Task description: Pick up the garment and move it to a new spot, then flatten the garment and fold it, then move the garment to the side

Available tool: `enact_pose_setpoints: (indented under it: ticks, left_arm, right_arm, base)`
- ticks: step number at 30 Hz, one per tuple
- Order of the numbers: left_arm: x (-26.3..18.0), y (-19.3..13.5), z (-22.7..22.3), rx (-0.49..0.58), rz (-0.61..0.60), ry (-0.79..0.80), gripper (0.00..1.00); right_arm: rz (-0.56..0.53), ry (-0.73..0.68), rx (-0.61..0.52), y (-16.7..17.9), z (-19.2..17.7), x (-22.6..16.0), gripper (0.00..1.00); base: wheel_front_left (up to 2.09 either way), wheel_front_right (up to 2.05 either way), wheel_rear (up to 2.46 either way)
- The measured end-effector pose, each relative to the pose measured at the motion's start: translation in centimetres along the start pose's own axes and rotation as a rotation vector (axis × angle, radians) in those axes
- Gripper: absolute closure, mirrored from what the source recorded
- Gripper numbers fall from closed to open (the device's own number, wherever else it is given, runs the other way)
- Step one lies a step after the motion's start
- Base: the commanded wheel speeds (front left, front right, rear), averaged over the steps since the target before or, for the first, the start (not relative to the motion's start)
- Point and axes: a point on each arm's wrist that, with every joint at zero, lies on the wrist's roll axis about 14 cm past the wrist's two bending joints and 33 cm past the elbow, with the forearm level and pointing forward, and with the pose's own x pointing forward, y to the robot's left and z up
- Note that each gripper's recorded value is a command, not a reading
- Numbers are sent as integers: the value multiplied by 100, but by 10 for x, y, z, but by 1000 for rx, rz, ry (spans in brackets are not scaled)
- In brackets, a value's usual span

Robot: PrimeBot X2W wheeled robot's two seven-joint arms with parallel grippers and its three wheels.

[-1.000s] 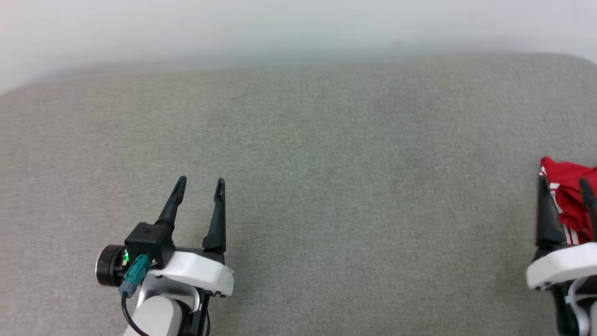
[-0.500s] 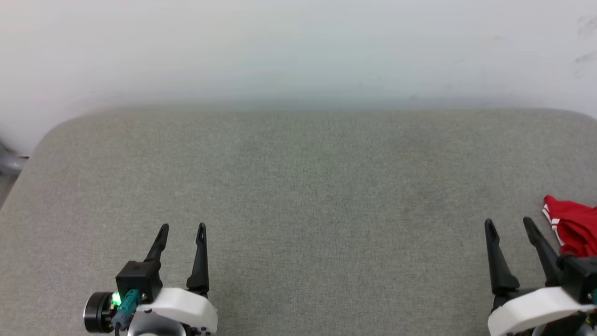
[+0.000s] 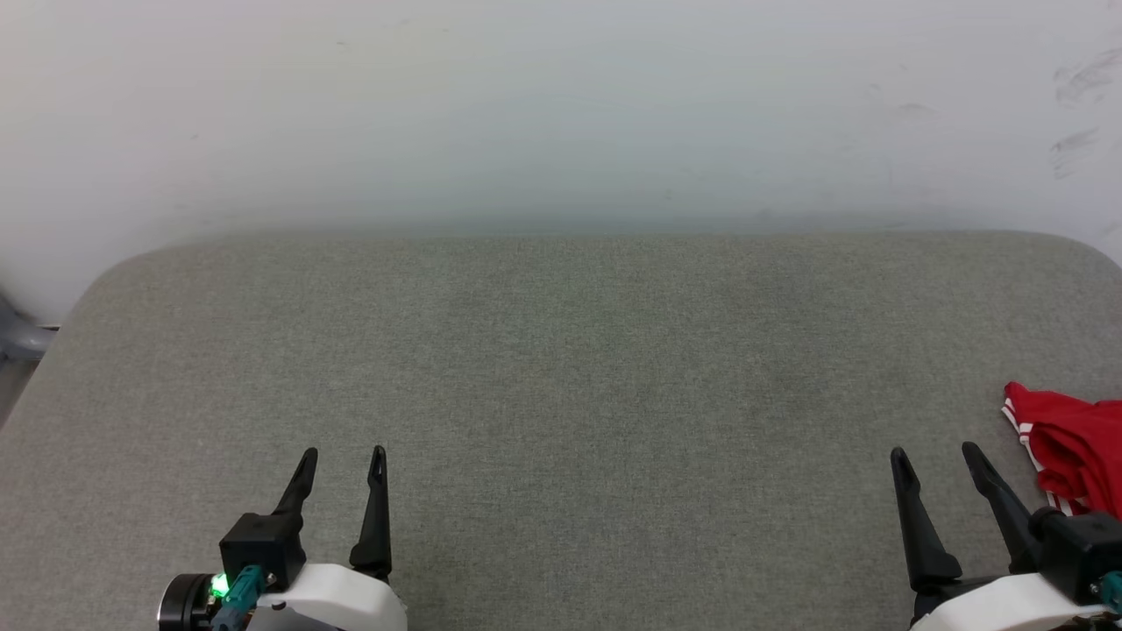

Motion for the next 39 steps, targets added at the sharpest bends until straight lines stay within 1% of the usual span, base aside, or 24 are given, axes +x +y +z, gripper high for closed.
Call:
enact_pose_setpoints:
  ticks: [17,18,21,23,35,39]
  left_arm:
    - [-1,-2,-6,-4,-3,18,0]
    - [-2,-2,-8,-5,-1,25,100]
    - [-8,-3,-22,-10,2,69,100]
    - [-10,-2,-29,-34,11,98,100]
    - [-9,9,-37,-265,78,154,100]
    - [-8,11,-38,-334,93,164,100]
  right_arm:
    - [9,8,6,3,-4,2,0]
    - [9,15,7,3,-6,2,100]
    - [6,52,12,3,-18,-1,100]
    - [5,63,37,2,-22,-1,100]
    - [-7,76,282,1,-32,1,100]
    - [-8,65,352,1,-30,5,100]
  base:
    - [0,0,0]
    - [0,0,0]
    - [0,0,0]
    - [0,0,0]
    - [0,0,0]
    - [0,0,0]
